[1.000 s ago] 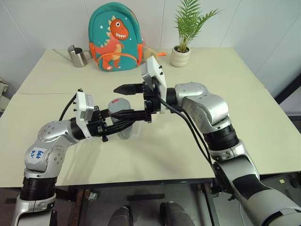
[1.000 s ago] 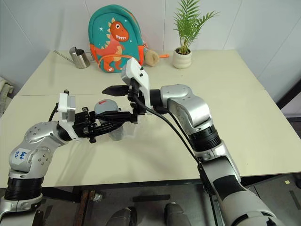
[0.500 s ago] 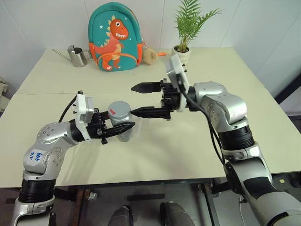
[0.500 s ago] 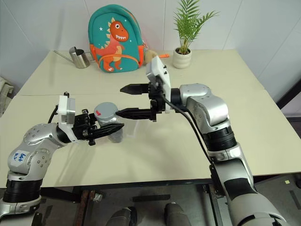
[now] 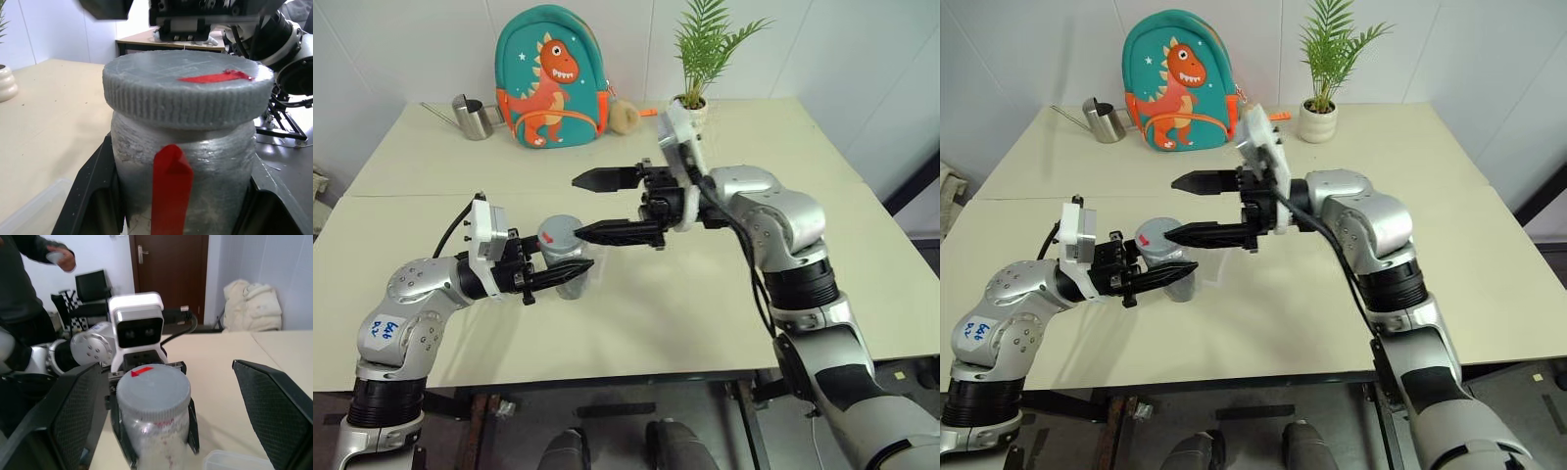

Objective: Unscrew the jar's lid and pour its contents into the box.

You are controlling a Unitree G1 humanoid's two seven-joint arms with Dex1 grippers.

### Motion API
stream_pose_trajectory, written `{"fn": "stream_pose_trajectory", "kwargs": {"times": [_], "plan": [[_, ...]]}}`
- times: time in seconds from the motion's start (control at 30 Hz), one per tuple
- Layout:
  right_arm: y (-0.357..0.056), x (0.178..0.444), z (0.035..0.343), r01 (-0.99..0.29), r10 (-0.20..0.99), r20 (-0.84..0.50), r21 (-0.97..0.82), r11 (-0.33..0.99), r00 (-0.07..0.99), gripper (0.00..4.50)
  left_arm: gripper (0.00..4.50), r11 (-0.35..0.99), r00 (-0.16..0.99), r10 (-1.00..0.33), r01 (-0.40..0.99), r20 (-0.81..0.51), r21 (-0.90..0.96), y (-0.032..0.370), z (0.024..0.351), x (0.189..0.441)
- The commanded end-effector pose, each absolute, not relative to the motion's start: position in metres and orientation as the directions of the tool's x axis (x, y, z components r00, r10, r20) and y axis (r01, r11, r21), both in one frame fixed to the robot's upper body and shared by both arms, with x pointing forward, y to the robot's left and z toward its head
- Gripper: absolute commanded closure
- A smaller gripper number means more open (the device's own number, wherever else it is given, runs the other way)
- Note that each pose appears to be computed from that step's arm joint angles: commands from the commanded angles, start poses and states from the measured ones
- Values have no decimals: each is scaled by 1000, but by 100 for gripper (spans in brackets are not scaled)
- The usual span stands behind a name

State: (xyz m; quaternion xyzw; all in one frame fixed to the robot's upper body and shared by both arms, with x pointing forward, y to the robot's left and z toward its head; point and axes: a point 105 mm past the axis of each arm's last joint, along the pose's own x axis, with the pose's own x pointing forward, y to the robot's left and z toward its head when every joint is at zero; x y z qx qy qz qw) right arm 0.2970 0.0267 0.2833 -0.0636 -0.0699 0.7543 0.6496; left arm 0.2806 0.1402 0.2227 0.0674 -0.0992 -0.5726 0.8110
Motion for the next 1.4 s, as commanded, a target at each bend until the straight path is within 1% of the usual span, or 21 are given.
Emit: {"fn": "stream_pose_trajectory", "kwargs": {"times": [0.03, 0.43, 0.53, 0.67, 0.9, 1.0, 1.07, 1.1, 1.17, 1.23, 1.3, 1.4], "plan": [[35, 291, 289, -958, 986, -8, -235, -164, -166, 1, 248, 325, 311, -946, 912, 95, 250, 138, 230, 277], [36, 292, 286, -961, 986, -6, -223, -165, -168, 1, 248, 325, 311, -945, 912, 97, 250, 138, 230, 278], [36, 292, 286, -963, 986, 3, -218, -161, -166, 57, 248, 327, 312, -945, 911, 98, 252, 138, 230, 279], [36, 293, 290, -965, 986, 31, -214, -155, -165, 184, 248, 329, 314, -944, 910, 97, 252, 138, 230, 279], [28, 295, 307, -979, 978, 135, -147, -140, -160, 184, 248, 332, 318, -943, 908, 96, 253, 139, 230, 278], [12, 307, 322, -994, 964, 246, -63, -84, -97, 184, 248, 337, 323, -942, 907, 95, 252, 141, 230, 277], [-4, 323, 325, -1000, 956, 293, -12, -14, -17, 184, 248, 341, 328, -940, 906, 95, 250, 142, 229, 277], [-13, 334, 318, -999, 959, 279, -3, 47, 44, 184, 248, 344, 331, -939, 905, 95, 249, 143, 229, 277], [-26, 349, 304, -991, 961, 246, -3, 133, 128, 184, 248, 349, 336, -937, 904, 96, 247, 144, 229, 277], [-45, 370, 283, -967, 946, 207, -6, 256, 250, 184, 248, 359, 345, -933, 901, 99, 245, 146, 229, 276], [-60, 383, 267, -940, 925, 185, -24, 341, 331, 184, 248, 367, 353, -930, 898, 100, 242, 148, 229, 276], [-77, 395, 248, -912, 901, 168, -24, 409, 399, 184, 248, 374, 361, -927, 896, 100, 238, 150, 229, 276]]}}
